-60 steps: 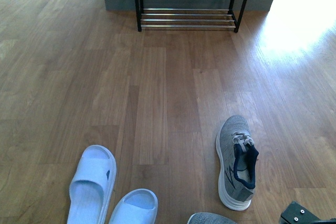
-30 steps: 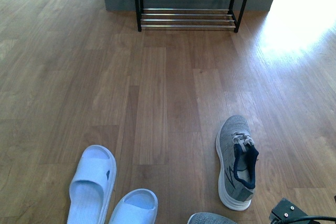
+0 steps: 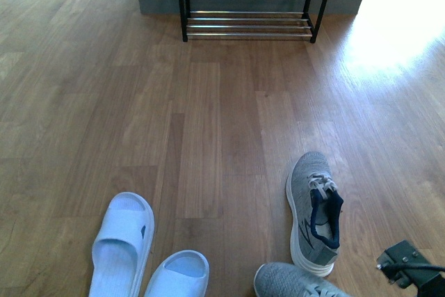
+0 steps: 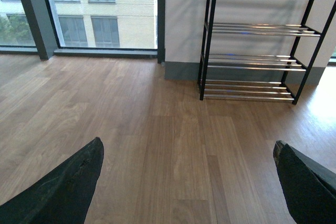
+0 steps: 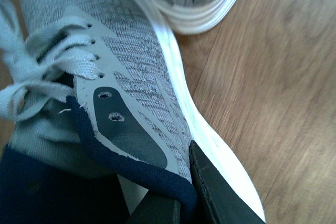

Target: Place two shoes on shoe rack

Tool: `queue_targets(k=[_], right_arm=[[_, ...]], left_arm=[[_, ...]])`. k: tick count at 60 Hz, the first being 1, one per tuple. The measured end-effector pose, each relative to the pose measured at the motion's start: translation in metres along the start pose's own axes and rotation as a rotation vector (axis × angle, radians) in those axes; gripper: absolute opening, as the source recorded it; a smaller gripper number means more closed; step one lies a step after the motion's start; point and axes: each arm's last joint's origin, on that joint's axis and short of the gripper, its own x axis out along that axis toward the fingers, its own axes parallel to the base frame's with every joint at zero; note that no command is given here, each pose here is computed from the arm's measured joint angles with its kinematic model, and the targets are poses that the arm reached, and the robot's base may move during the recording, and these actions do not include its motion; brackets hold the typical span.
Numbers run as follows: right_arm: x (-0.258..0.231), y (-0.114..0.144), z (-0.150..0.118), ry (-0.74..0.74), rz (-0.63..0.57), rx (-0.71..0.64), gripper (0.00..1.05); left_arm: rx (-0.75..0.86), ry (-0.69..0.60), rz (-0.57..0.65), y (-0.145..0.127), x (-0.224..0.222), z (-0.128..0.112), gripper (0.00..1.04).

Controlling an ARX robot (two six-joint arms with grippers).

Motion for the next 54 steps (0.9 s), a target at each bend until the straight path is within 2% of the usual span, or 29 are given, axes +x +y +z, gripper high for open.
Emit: queue_targets(k=[7, 15, 24, 29, 33, 44, 54], right_arm=[[-0.057, 0.005, 0.031, -0.144, -0.015, 0.09, 0.01], [-0.111, 0.012, 0.049, -0.27, -0.047, 0.18, 0.01], [-0.182, 0.013, 0.072, -0.482, -0.231, 0.341, 0.01], [-0.217, 0.017, 0.074, -0.606, -0.346, 0.394, 0.01], [-0.235, 0.021, 0.073, -0.677, -0.391, 0.415, 0.01], [-0.269, 0.029, 0.067, -0.79, -0.418, 0.457, 0.01], [-0.287, 0.039, 0.061, -0.864, -0.448, 0.439, 0.01]], left_arm=[[0.0, 0.0, 0.0, 0.0, 0.0, 0.0, 0.95], [0.0, 0.0, 0.0, 0.0, 0.0, 0.0, 0.95], [0.0, 0.0, 0.0, 0.0, 0.0, 0.0, 0.95], [0.0, 0.0, 0.0, 0.0, 0.0, 0.0, 0.95], [0.0, 0.0, 0.0, 0.0, 0.0, 0.0, 0.95], [0.0, 0.0, 0.0, 0.0, 0.0, 0.0, 0.95], [0.0, 0.0, 0.0, 0.0, 0.0, 0.0, 0.95]])
